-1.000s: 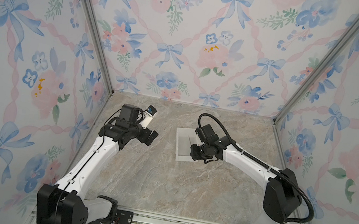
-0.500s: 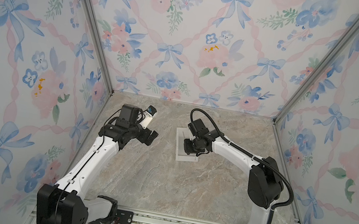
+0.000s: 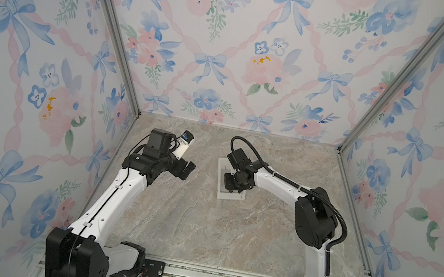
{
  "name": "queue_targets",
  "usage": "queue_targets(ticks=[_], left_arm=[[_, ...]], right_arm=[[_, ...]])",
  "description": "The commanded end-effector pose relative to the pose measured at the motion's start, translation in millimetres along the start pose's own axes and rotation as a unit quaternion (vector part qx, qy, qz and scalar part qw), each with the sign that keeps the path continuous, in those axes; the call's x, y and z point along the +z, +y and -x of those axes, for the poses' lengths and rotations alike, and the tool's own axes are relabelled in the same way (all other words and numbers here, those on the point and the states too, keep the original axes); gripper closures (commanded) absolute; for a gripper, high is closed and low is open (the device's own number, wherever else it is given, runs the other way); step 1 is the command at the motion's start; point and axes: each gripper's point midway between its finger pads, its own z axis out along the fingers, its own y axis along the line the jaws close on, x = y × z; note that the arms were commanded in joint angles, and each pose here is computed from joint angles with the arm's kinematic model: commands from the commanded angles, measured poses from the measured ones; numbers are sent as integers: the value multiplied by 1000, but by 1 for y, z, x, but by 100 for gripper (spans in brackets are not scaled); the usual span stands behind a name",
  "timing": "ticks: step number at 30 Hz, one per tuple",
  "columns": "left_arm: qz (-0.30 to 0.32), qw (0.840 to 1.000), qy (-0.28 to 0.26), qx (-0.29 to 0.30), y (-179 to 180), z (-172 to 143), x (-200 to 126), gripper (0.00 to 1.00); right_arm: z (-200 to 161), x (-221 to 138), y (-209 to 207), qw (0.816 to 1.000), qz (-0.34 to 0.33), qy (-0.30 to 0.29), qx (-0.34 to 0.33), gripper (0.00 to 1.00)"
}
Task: Put the screwdriver in the bin
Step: Place the screwdriver into the bin.
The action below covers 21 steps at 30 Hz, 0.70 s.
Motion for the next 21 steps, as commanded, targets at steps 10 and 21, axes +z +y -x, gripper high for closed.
queue_targets(ticks=[10,21], left_arm=[[-12,1000,10,-5,-6,-7,1,2],[-12,1000,13,-7,-5,-7,4,2]], right_arm=[[12,18,9,1000,-3,-6,-16,76],[17,9,10,999,-19,-18,-30,56]])
